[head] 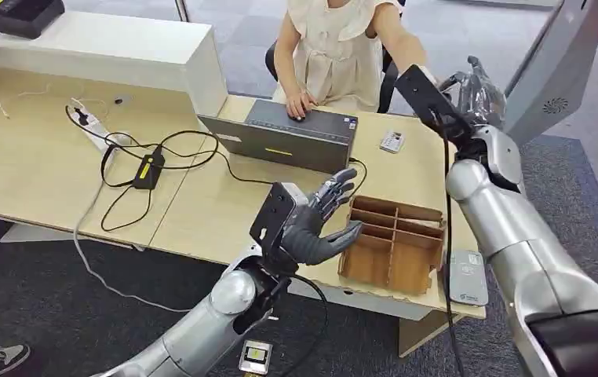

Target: Pass the card to the sensor for recognition and then transmit it.

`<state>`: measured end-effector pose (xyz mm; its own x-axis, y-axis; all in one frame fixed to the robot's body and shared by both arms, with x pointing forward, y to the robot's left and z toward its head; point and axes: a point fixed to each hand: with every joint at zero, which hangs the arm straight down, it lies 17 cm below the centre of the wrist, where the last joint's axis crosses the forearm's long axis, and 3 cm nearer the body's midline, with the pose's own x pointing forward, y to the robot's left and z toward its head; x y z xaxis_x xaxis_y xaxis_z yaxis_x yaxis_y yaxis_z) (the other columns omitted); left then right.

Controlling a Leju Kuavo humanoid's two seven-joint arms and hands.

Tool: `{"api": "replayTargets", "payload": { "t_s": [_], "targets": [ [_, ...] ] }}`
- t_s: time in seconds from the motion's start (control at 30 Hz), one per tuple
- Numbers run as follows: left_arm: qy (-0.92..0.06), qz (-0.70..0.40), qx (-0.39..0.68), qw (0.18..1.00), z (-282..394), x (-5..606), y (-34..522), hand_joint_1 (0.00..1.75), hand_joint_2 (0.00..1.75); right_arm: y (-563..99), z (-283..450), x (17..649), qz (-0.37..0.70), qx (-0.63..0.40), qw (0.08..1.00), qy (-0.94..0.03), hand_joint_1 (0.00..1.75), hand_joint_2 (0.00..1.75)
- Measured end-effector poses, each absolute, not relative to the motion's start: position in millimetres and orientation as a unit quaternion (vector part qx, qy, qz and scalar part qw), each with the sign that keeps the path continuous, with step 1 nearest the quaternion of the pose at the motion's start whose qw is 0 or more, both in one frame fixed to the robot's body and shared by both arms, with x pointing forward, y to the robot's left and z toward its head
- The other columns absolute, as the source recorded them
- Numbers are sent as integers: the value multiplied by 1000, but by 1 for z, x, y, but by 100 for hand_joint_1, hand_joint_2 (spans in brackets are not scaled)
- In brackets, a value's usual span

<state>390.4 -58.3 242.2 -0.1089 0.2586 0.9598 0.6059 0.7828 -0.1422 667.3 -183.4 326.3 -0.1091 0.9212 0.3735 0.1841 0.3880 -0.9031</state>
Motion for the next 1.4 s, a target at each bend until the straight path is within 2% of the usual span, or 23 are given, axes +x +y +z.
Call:
{"api": "replayTargets", "payload": {
  "t_s": [0.17, 0.2, 0.23, 0.97, 1.4],
  "targets": [
    [-729, -146, -296, 600, 241, 391, -58, 0, 175, -168, 323, 666, 365, -417, 522, -648, 175, 175],
    [-728, -146, -296, 601, 241, 391, -58, 0, 175, -164, 322, 665, 368, -416, 521, -648, 169, 175],
    [-728, -146, -295, 601, 240, 392, -58, 0, 175, -163, 322, 665, 370, -416, 521, -647, 0, 175],
    [-718, -155, -290, 613, 230, 391, -59, 0, 175, -140, 322, 662, 385, -419, 507, -648, 0, 175],
    [-717, -158, -277, 620, 224, 393, -55, 0, 175, -150, 397, 666, 291, -377, 483, -735, 0, 175]
  ]
}}
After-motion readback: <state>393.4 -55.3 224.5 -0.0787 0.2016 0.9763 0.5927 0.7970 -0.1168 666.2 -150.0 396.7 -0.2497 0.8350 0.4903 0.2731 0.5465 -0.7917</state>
